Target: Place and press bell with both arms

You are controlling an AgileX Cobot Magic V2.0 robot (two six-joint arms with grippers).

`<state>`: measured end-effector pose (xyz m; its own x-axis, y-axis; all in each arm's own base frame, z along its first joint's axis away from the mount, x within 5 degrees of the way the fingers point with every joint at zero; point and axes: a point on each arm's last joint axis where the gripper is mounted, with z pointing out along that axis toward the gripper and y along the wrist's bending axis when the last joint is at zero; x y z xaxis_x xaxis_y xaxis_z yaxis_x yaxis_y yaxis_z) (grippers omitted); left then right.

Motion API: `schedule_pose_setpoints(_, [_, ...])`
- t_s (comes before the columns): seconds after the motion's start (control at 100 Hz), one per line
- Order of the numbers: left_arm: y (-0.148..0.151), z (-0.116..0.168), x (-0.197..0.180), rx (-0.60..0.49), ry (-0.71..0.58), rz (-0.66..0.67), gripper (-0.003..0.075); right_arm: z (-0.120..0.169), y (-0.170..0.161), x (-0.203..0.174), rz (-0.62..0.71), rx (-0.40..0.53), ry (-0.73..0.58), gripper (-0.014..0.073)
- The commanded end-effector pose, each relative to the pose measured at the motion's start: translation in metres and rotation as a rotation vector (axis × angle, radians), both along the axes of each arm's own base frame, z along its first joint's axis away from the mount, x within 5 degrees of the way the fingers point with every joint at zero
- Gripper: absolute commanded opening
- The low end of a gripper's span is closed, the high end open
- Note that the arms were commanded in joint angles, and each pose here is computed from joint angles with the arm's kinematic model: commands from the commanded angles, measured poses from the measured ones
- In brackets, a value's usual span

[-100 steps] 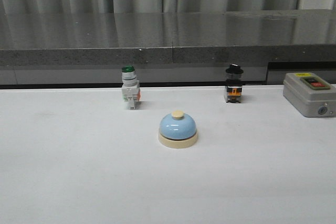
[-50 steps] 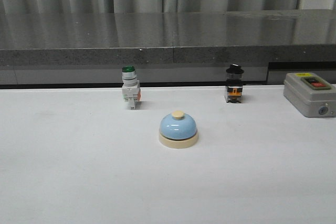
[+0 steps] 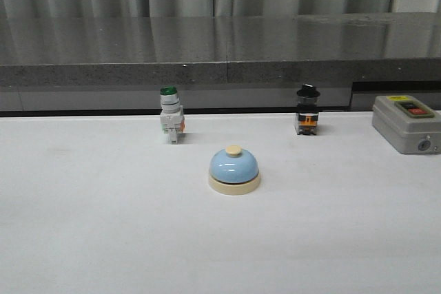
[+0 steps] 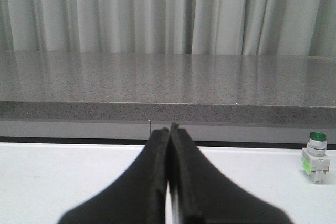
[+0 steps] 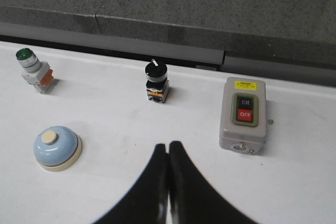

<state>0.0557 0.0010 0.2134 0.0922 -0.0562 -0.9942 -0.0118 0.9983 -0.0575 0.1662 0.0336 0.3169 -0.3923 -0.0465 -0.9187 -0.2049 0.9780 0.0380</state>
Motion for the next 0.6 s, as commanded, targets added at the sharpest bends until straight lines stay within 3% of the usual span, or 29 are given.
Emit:
schedule_pose_setpoints(0.0, [0.0,-0.006,-0.001,-0.019,-0.064,0.004,-0.002,0.019,-0.002,-0.002,-0.01,-0.007,-0.143,-0.006])
schedule_pose_setpoints(0.23, [0.0,-0.006,-0.001,-0.019,-0.064,0.004,-0.002,0.007,-0.011,-0.036,-0.024,-0.02,-0.256,-0.006])
schedule_pose_setpoints(0.59, [0.0,-0.006,-0.001,-0.019,-0.064,0.004,-0.002,-0.063,-0.028,-0.097,-0.134,0.026,-0.415,-0.006])
